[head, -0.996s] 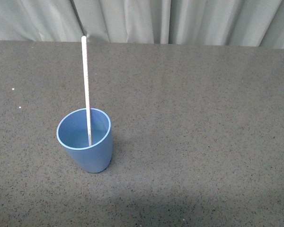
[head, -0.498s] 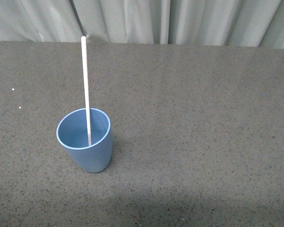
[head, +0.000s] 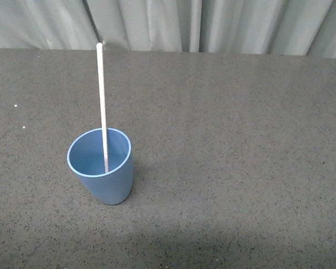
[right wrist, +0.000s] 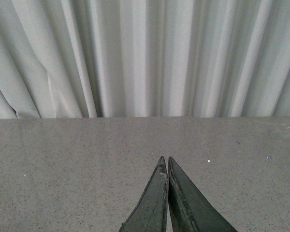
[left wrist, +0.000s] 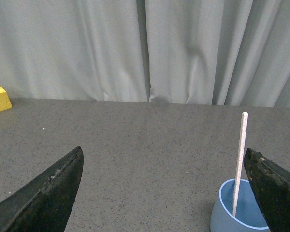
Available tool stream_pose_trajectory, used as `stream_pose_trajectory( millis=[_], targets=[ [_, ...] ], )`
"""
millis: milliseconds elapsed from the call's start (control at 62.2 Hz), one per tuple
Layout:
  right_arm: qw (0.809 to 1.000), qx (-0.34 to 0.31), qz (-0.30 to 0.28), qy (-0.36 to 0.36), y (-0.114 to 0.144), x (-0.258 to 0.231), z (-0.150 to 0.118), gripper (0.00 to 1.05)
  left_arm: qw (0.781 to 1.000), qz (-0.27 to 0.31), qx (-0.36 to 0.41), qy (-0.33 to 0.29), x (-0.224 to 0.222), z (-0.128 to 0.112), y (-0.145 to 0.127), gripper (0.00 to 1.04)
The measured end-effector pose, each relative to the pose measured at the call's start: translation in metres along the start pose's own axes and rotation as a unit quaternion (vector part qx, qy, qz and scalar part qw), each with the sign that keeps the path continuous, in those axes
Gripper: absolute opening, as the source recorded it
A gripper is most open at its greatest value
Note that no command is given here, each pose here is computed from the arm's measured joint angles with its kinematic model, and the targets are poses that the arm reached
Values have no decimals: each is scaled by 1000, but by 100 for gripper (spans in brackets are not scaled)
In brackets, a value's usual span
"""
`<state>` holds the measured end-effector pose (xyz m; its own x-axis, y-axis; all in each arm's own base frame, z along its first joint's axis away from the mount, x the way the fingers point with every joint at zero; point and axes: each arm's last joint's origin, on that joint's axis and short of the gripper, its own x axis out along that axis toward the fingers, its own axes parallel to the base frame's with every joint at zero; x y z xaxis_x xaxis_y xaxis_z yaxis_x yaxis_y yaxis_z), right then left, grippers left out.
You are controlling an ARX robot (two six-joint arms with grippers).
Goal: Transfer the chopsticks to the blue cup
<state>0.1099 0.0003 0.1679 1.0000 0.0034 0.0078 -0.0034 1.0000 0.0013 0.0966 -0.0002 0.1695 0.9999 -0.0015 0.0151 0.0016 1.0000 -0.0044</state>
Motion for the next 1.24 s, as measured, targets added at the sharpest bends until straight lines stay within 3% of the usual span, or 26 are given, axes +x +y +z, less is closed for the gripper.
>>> stream_pose_trajectory(
  millis=[418,498,611,948,1238],
  targets=[
    [1000,-1,0,3,0,-12,-3,2,1000,0,0,0,0,0,0,98],
    [1000,-1,0,3,0,-12,-3,13,1000,0,0,0,0,0,0,98],
    [1000,-1,0,3,0,-12,-3,40,1000,0,0,0,0,0,0,98],
    [1000,0,0,3,0,-12,-3,97,1000,0,0,0,0,0,0,98],
    [1000,-1,0,3,0,-12,-3,95,1000,0,0,0,0,0,0,98]
  ],
)
